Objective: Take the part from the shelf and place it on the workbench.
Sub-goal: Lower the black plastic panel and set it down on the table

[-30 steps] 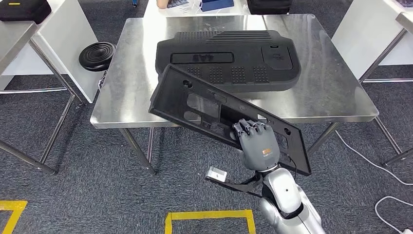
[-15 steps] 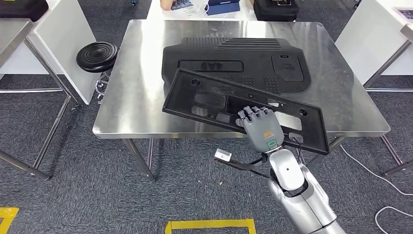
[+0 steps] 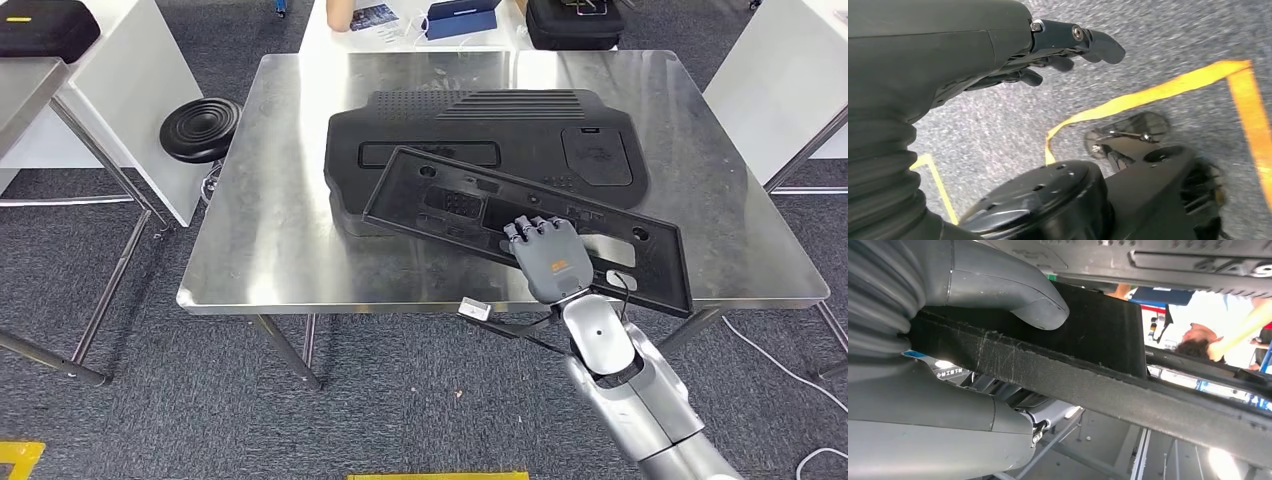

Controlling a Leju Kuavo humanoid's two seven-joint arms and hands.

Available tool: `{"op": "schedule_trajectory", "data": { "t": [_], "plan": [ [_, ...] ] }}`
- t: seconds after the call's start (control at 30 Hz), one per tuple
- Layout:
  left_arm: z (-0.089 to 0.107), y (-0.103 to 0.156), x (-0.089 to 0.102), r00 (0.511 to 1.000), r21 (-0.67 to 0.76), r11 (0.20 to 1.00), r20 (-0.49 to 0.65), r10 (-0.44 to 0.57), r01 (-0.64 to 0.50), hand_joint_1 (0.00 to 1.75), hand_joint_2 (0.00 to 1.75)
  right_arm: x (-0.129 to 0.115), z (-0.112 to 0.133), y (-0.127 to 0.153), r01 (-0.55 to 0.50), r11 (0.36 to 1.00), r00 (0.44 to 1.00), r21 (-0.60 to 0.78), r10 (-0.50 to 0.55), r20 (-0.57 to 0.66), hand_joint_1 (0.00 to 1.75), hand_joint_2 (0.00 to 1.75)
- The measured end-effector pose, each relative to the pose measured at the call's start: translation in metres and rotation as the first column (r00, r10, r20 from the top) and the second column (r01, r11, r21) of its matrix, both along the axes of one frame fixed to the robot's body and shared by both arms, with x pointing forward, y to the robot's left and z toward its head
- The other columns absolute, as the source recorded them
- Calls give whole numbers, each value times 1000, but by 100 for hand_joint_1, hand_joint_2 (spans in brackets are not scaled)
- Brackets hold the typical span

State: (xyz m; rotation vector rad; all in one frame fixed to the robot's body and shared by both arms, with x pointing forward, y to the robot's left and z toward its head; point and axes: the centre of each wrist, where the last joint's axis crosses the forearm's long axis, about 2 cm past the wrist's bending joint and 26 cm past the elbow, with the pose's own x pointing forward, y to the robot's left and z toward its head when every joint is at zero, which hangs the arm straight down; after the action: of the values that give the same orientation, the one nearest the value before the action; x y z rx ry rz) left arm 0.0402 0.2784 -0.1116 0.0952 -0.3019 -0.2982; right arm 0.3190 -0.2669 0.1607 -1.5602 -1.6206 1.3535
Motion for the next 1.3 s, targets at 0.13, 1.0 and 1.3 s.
{"op": "schedule_trajectory", "data": {
  "t": [0.13,1.0,1.3],
  "plan": [
    [0,0,0,1000,-1,1000,3,-8,8,0,175,1,-4,-2,-4,1000,1000,-11,4,0,175,175],
    [1,1,6,998,0,998,19,-65,65,0,175,34,2,-19,-179,983,982,41,181,-56,175,175],
    [1,3,7,997,-2,997,18,-77,77,0,175,48,3,-25,-205,979,977,15,205,-63,175,175]
  ]
}}
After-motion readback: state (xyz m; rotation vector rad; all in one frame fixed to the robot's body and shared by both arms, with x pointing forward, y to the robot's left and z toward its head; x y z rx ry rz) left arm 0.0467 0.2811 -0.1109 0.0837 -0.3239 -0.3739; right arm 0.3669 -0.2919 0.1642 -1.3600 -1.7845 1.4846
